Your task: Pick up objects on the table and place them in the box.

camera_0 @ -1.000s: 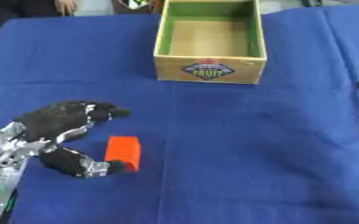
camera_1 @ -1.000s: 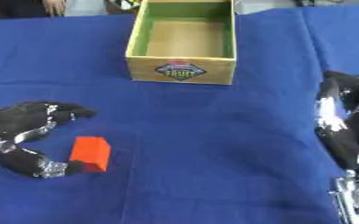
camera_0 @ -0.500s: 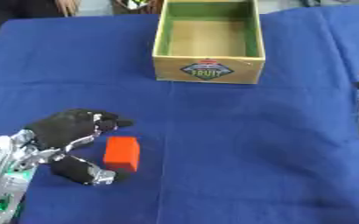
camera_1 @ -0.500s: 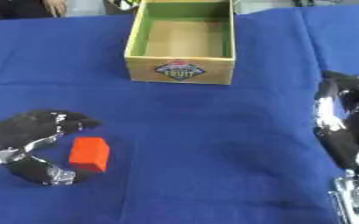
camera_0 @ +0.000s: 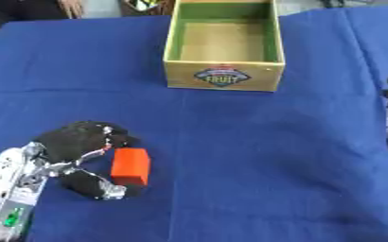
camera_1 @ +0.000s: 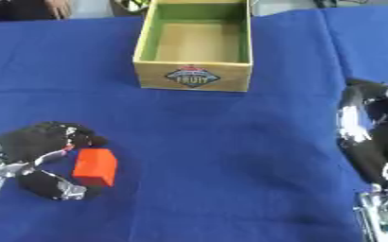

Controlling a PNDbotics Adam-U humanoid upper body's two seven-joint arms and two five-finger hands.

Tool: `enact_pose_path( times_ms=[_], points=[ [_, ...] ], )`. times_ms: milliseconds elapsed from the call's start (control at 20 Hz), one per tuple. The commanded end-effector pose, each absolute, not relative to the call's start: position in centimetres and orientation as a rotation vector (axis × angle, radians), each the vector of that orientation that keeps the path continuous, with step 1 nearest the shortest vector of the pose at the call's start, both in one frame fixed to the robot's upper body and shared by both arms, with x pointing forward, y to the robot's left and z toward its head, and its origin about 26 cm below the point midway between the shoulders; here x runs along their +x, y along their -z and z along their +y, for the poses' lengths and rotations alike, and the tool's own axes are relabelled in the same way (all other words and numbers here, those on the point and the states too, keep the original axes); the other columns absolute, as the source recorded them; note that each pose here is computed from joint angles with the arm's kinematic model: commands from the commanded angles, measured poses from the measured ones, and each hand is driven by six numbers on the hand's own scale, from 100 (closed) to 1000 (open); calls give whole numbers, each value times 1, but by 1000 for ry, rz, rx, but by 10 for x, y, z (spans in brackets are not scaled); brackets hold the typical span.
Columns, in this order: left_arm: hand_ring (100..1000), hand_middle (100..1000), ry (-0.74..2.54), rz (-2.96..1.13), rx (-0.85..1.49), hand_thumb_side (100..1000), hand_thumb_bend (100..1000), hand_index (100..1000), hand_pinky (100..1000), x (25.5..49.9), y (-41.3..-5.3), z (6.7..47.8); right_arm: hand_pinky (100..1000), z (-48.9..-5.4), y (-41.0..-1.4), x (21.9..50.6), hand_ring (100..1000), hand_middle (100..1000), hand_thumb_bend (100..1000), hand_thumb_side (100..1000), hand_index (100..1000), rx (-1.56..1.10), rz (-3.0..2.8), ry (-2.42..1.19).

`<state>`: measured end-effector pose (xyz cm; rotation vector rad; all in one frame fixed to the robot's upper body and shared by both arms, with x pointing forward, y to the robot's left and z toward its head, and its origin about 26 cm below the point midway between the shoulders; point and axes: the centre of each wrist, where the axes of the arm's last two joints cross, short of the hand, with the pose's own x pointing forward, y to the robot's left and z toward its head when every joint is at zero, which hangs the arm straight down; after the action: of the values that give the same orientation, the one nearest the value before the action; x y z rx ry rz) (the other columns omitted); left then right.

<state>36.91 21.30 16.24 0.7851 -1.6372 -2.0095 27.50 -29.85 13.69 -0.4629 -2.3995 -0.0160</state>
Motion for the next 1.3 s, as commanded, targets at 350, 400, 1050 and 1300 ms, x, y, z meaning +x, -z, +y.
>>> enact_pose_path(
  times_ms=[350,400,1050,1300],
  points=[
    [547,378,2116,-1630,697,1000,252,575,353,373,-157,218,709,-296,-143,273,747,477,100,346,582,-470,-2416,-4],
    [524,354,2099,-1650,698,968,229,535,324,373,-158,218,709,-296,-143,273,747,476,100,346,582,-470,-2415,-4],
    [432,355,1988,-1782,755,686,158,459,137,370,-193,230,708,-296,-143,273,746,475,100,344,578,-485,-2405,15],
    [423,382,1914,-1905,919,539,114,495,139,364,-242,239,708,-297,-144,273,746,475,100,344,578,-489,-2411,25]
  ],
)
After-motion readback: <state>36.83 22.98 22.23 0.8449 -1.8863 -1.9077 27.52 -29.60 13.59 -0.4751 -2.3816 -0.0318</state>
